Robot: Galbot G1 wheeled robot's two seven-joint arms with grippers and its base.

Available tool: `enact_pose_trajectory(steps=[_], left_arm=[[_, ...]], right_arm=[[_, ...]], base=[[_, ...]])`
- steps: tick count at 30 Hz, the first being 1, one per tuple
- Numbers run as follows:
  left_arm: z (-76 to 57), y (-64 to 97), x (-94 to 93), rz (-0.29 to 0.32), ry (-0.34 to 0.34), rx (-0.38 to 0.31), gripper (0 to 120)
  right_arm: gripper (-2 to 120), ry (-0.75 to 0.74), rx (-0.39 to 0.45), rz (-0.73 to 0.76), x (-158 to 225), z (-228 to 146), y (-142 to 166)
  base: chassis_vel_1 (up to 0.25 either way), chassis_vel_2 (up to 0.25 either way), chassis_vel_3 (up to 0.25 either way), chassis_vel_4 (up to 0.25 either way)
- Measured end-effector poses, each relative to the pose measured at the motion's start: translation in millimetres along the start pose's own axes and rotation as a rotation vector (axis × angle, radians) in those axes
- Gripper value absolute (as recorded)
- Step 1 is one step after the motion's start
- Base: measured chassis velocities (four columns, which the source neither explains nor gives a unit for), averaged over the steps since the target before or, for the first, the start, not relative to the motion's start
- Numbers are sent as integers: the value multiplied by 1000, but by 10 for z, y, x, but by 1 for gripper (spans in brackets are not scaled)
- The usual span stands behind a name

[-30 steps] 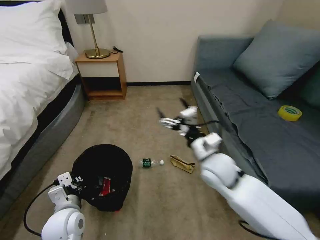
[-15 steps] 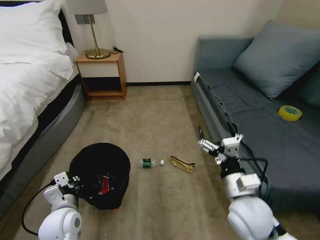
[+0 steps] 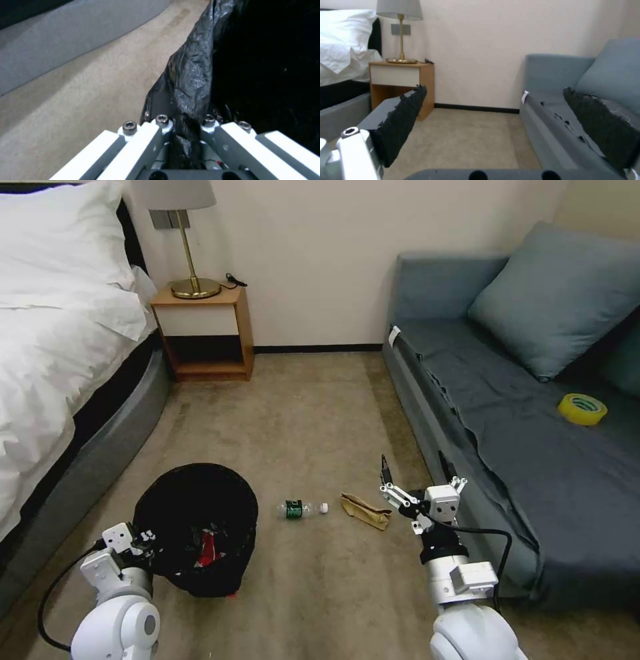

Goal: Pick up the trash bin, then pick up the garbage on the floor and place it into the trash bin.

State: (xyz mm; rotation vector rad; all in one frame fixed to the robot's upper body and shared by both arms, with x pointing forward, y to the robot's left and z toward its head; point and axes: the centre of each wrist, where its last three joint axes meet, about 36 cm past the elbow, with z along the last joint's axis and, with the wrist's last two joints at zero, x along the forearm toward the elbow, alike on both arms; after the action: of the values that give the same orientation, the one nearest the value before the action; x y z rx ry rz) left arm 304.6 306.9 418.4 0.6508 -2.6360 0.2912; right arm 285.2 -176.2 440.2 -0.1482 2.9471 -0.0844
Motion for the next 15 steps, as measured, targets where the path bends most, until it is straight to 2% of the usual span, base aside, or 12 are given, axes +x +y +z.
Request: enact_pose_trajectory(steps=[8, 15], left_arm=[[-50, 59, -17, -12, -8, 9, 2], [-74, 84, -31, -19, -14, 13, 2]], right_arm=[[100, 4, 11, -10, -61, 57, -17], [100, 10, 22, -17, -136, 89, -41]], base=[[-160, 154, 165, -157], [-100, 110, 109, -109]])
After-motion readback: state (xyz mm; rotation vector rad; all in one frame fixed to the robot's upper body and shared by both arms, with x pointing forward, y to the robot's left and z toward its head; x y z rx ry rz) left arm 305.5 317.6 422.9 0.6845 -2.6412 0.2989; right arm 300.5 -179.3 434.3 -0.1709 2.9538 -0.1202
